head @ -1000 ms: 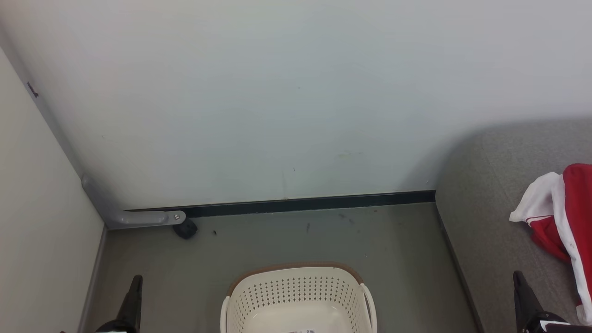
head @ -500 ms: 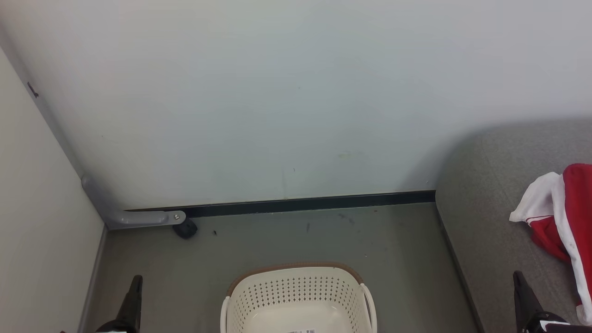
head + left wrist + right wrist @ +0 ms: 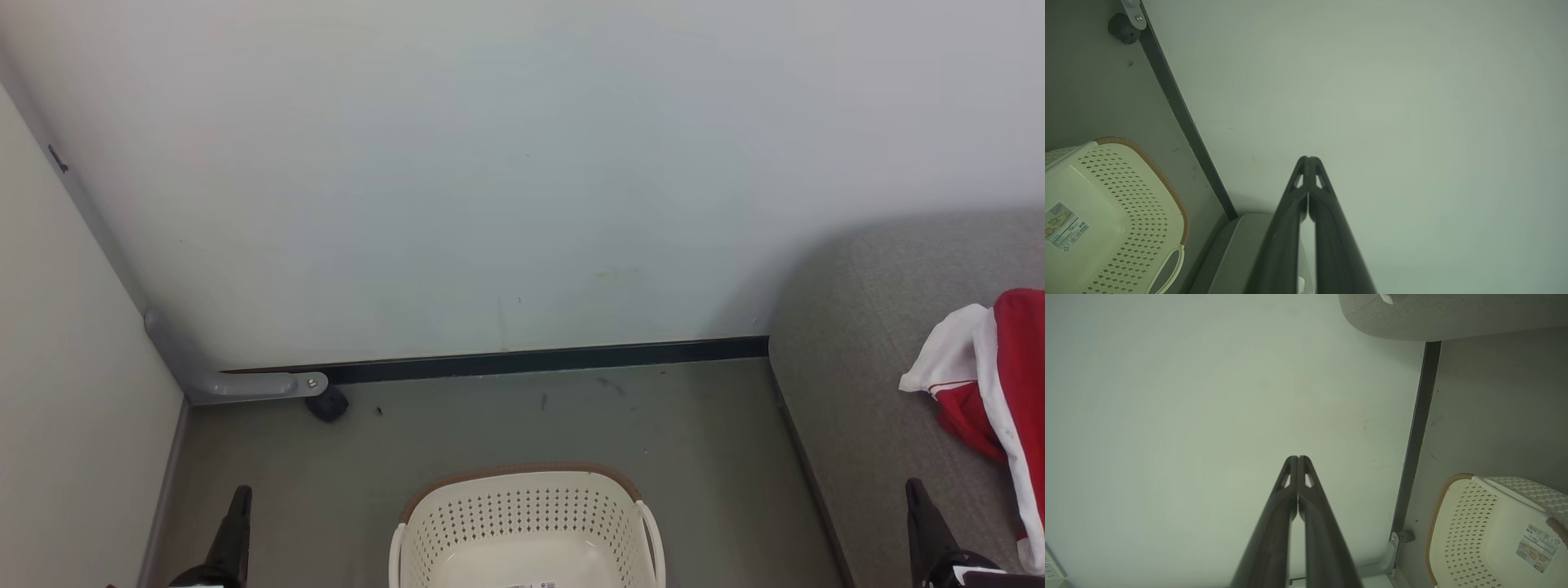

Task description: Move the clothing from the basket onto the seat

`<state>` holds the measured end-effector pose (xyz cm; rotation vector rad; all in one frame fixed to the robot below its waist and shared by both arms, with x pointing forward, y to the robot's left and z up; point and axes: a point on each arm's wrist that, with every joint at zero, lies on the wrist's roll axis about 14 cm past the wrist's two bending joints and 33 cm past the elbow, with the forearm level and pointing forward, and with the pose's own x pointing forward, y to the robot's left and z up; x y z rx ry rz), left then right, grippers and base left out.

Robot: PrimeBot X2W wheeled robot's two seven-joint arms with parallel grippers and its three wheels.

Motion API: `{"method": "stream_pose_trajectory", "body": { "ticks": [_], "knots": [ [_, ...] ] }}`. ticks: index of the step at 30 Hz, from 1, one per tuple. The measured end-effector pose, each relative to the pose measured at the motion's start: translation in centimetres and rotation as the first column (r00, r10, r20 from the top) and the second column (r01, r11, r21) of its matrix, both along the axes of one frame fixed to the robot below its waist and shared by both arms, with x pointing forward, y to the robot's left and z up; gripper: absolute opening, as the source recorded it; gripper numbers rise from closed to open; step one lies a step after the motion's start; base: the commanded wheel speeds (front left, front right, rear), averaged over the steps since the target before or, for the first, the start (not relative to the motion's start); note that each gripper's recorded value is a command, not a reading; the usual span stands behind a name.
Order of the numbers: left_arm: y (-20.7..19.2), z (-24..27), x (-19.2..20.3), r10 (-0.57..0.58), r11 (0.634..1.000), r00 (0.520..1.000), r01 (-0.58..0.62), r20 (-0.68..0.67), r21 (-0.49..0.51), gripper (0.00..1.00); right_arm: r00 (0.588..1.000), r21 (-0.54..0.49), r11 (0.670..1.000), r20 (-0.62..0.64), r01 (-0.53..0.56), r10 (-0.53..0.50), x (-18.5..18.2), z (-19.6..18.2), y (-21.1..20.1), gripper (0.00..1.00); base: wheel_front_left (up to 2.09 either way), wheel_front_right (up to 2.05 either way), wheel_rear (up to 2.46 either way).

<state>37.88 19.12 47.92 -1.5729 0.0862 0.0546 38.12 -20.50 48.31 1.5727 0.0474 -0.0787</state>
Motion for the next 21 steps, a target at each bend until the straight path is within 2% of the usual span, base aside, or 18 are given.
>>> {"method": "stream_pose_trajectory", "body": {
  "ticks": [21],
  "knots": [
    [0.0,0.01,0.0,0.0,1.0,1.0,0.0,0.0,0.0,0.0,1.0,0.0,1.0,0.0,0.0,0.0,0.0,0.01,0.0,0.0,0.0,0.0,0.0]
  ]
}}
